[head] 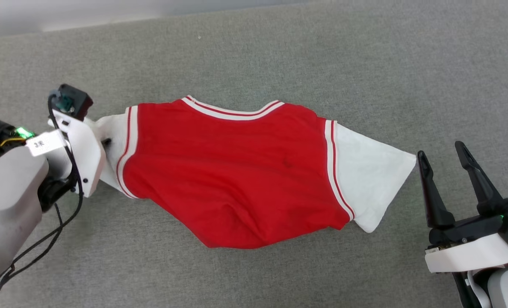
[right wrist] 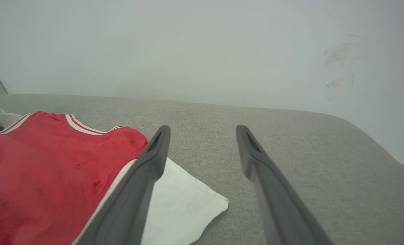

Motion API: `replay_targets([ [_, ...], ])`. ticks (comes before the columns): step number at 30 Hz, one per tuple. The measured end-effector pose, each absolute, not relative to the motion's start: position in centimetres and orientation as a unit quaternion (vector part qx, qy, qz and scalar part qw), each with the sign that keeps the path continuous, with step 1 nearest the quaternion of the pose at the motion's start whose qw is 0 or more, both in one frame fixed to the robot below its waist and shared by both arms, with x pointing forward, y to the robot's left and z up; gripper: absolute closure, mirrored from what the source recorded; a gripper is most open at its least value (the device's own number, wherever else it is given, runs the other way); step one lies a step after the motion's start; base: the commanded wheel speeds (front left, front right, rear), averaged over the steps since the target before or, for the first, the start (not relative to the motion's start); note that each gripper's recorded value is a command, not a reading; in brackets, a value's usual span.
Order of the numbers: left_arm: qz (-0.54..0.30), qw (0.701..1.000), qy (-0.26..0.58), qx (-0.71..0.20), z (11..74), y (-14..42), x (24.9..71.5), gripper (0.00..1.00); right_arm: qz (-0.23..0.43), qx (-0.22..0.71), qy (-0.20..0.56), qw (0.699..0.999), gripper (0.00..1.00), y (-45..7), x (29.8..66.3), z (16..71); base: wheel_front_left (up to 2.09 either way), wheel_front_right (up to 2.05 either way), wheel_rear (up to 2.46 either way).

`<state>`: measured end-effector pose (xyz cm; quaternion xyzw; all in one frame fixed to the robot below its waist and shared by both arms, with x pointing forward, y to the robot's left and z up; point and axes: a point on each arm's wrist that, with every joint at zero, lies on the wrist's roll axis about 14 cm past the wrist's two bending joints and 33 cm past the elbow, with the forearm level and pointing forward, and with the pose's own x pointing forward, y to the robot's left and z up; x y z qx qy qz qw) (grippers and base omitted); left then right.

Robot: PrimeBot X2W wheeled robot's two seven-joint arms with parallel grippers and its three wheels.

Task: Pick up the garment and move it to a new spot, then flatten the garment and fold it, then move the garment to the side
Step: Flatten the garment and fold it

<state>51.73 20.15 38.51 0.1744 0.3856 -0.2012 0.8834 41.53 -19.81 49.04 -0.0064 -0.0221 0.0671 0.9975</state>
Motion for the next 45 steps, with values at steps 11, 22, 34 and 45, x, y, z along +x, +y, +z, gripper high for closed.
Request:
replay_targets([
  [11,-0.187,0.924,0.269,0.199,48.6,20.5,56.0,0.00,0.077,-0.001,-0.048,0.996,0.00,-19.1,40.9,50.9,0.00,0.00,0.00],
  [22,-0.190,0.847,0.456,0.196,44.0,21.5,53.9,0.00,0.076,-0.010,-0.048,0.996,0.00,-19.3,41.6,50.8,0.00,0.00,0.00],
  [34,-0.191,0.782,0.549,0.224,37.0,21.8,53.1,0.00,0.057,-0.022,-0.025,0.998,0.00,-20.6,42.5,49.0,0.00,0.00,0.00],
  [45,-0.214,0.805,0.504,0.228,38.8,20.7,52.6,1.00,0.068,-0.056,-0.054,0.995,0.00,-21.2,42.9,51.2,0.00,0.00,0.00],
])
